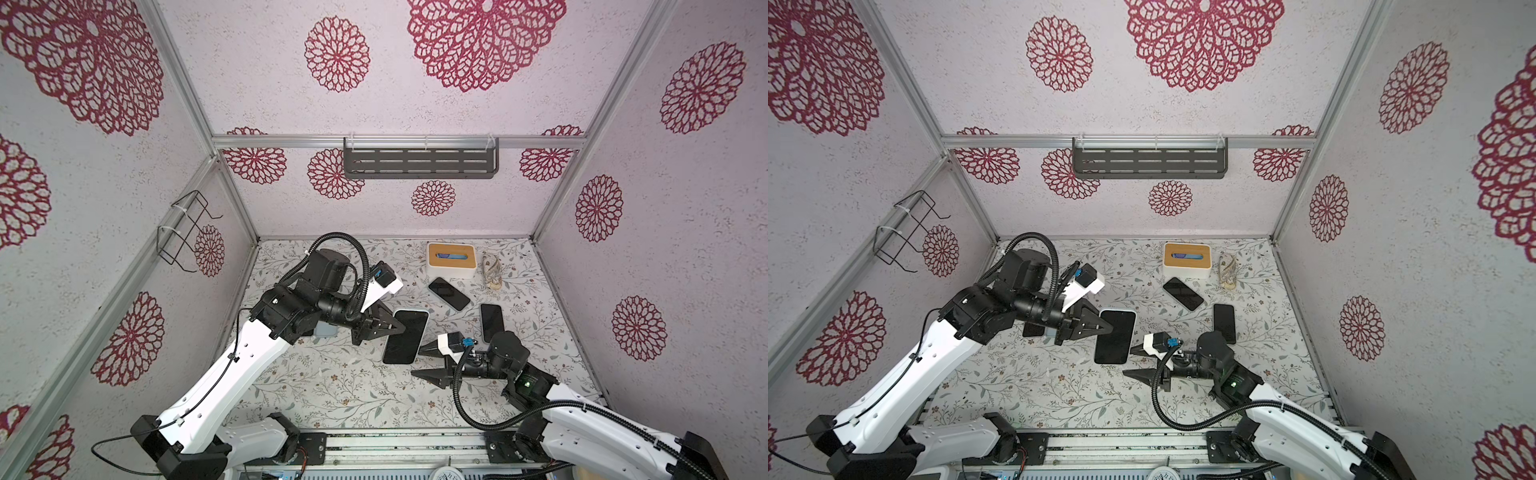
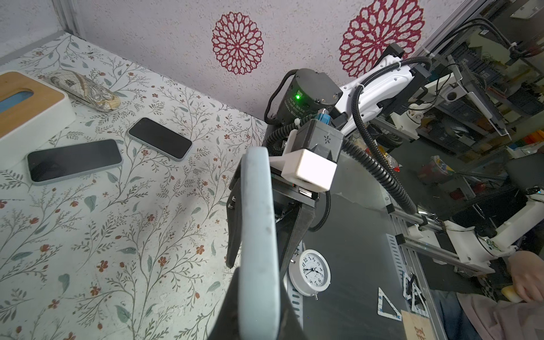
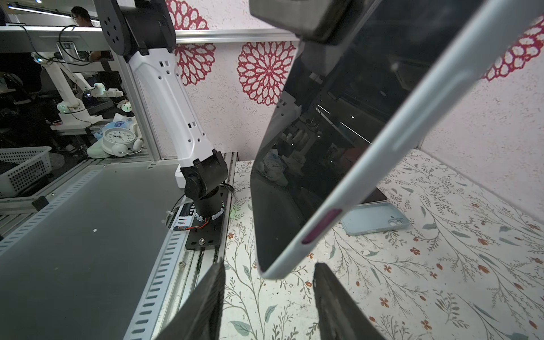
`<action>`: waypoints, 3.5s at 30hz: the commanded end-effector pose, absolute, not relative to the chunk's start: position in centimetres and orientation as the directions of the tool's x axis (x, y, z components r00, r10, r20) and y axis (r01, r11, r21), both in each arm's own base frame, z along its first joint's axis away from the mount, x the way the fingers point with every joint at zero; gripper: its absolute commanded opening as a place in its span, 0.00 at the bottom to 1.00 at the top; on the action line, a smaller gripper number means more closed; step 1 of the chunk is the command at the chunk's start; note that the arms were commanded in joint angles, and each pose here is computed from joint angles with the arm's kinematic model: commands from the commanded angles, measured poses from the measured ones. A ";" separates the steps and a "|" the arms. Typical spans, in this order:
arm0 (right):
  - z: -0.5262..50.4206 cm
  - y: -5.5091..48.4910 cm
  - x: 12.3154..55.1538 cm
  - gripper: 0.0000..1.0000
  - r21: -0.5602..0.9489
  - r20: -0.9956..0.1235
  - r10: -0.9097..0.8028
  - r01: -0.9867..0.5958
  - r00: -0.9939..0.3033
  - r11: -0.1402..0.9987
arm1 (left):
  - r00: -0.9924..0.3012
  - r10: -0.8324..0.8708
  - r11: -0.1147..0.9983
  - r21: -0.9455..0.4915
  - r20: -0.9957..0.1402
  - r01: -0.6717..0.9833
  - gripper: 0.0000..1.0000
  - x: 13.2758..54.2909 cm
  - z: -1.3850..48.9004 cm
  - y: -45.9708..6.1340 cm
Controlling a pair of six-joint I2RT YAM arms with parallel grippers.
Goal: Take the phone out of the phone case
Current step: Remove the phone case from the phone.
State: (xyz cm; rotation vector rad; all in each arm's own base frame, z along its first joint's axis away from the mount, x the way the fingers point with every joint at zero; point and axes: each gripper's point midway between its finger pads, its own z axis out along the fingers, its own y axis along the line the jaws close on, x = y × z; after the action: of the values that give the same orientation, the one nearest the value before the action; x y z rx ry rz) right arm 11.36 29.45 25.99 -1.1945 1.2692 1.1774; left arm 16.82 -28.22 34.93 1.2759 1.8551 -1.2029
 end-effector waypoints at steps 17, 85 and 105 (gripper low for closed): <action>27.9 29.3 12.8 0.38 -0.019 -0.999 0.024 -0.995 0.022 0.096 | -0.302 0.348 0.060 -0.300 -0.888 0.952 0.00 15.9 37.0 -28.4; 27.2 23.9 23.4 0.26 -0.141 -0.978 0.021 -0.740 0.206 0.657 | -0.446 0.211 -0.123 -0.476 -0.870 0.871 0.00 14.6 39.0 -30.1; 27.4 27.2 12.3 0.41 -0.046 -0.992 0.110 -0.994 0.057 0.094 | -0.463 0.291 0.008 -0.482 -0.837 0.876 0.00 17.3 36.5 -29.2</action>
State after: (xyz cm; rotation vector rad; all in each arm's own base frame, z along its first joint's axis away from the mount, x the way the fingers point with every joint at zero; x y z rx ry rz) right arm 14.12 26.25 26.44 -0.9927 1.1654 1.0624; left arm 17.83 -29.28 35.07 1.1384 1.8593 -1.4694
